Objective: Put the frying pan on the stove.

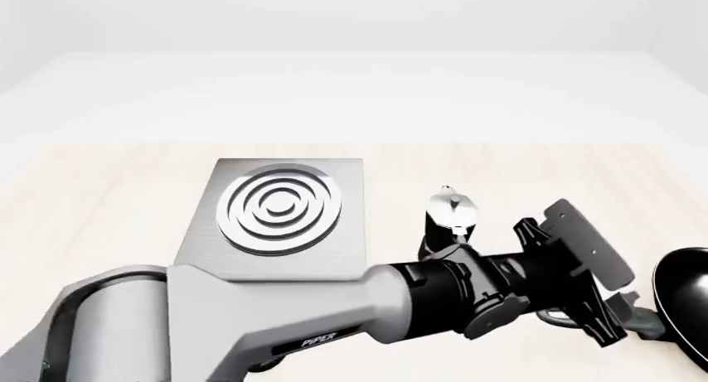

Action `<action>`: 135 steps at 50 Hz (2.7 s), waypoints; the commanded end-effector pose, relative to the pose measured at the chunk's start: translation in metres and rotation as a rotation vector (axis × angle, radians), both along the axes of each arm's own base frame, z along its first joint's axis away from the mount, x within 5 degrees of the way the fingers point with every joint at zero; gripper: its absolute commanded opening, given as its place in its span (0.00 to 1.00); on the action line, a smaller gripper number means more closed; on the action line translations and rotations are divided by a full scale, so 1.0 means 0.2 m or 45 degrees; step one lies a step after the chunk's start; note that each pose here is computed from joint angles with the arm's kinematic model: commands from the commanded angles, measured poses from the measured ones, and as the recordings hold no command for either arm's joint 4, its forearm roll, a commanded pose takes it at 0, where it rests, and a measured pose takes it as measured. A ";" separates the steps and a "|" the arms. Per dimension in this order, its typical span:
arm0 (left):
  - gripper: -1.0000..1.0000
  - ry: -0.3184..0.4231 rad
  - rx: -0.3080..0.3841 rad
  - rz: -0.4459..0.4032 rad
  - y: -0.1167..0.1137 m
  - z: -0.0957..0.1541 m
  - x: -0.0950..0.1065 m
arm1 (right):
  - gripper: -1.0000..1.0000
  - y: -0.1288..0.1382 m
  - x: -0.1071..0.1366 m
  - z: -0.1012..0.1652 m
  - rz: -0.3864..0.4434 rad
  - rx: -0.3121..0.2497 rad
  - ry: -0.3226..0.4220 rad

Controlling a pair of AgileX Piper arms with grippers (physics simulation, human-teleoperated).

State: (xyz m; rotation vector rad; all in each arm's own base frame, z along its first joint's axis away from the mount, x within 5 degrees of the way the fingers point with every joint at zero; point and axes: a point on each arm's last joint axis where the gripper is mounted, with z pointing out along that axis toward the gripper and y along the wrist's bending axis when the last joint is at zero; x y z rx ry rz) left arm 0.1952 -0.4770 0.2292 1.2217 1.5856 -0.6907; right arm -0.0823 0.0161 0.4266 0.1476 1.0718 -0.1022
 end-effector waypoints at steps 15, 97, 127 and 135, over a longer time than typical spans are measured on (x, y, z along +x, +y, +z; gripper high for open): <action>1.00 0.029 0.075 -0.003 -0.11 -0.11 0.04 | 1.00 -0.01 0.03 -0.02 0.002 -0.010 0.013; 1.00 0.115 0.340 -0.032 -0.29 -0.41 0.07 | 1.00 -0.02 0.05 -0.03 0.007 -0.029 0.020; 1.00 0.142 0.410 -0.020 -0.32 -0.45 0.11 | 1.00 -0.02 0.06 -0.04 0.012 -0.037 0.026; 1.00 0.145 0.416 -0.025 -0.32 -0.45 0.10 | 1.00 -0.02 0.06 -0.04 0.011 -0.037 0.024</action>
